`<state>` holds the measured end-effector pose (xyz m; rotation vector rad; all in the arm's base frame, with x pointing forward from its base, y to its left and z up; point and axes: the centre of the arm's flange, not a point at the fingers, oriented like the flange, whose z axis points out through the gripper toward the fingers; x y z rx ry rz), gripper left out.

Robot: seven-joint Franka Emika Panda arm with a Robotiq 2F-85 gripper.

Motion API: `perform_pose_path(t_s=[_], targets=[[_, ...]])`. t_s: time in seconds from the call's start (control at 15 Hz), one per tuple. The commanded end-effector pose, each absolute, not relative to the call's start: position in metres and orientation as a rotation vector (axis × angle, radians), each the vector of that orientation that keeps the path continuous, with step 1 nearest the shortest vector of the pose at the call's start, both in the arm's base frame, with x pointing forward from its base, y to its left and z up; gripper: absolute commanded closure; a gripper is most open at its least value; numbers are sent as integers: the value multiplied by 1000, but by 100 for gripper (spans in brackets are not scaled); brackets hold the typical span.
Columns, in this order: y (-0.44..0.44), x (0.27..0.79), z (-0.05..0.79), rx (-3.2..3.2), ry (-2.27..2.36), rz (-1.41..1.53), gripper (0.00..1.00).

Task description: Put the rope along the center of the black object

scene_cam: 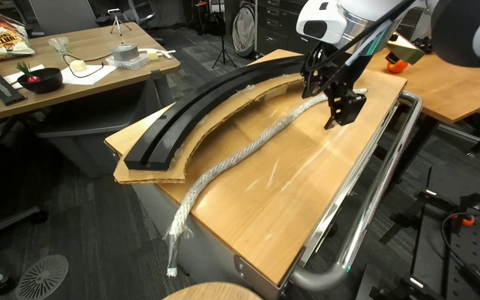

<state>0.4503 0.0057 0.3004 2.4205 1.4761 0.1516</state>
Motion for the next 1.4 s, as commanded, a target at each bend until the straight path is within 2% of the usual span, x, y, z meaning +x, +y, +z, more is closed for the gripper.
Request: perform_pose_path(t_s=[0.0,0.27,0.4,0.67,1.07,1.13,1.33], targets=[[6,450,300,2421,1476,152,0],[6,450,300,2421,1476,152,0],[31,465,299,2417,1672,117,0],[60,488,296,2377,1750,79,0],[-7,498,336,2466,1542,47,0],[13,496,315,2445,1605,68,0],[-12,497,325,2481,1539,52,0]])
